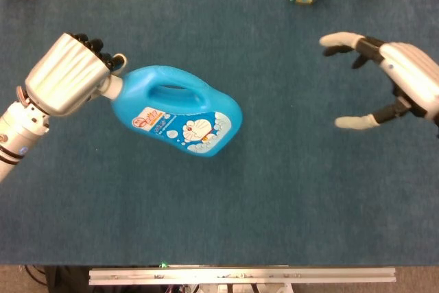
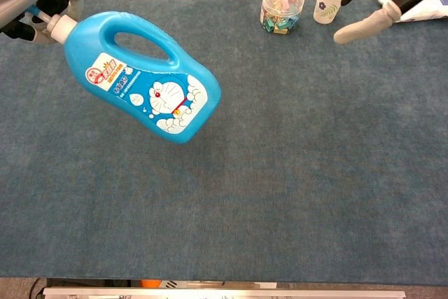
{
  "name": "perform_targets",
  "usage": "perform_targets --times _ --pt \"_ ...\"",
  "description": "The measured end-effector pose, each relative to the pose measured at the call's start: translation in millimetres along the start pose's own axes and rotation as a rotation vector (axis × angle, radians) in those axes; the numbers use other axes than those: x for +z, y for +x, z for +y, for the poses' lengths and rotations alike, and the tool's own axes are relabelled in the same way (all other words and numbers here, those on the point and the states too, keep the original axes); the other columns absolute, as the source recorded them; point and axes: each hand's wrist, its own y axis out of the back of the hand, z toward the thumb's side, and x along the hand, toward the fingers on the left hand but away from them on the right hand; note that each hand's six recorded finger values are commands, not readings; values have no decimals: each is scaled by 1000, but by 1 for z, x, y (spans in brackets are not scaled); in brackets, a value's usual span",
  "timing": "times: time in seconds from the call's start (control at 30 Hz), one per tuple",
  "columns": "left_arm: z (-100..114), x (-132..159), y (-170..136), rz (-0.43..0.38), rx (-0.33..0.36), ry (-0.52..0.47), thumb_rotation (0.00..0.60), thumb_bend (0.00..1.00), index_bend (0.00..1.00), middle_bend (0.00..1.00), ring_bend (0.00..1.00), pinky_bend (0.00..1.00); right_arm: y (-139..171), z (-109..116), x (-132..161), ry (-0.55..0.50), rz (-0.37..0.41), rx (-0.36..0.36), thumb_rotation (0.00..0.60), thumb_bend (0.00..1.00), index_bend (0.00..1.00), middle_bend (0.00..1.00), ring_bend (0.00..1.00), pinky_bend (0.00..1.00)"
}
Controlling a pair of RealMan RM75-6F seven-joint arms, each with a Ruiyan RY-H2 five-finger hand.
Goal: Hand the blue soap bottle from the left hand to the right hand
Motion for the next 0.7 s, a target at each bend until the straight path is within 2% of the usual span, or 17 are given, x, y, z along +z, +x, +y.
perform_targets --times 0.37,0.7 --pt "10 15 8 -21 57 -8 600 454 667 876 715 832 -46 -13 29 -30 5 112 600 11 180 271 211 328" --pt "17 27 16 -50 92 -4 600 453 669 877 715 832 -79 -30 57 18 38 150 600 10 180 271 210 328"
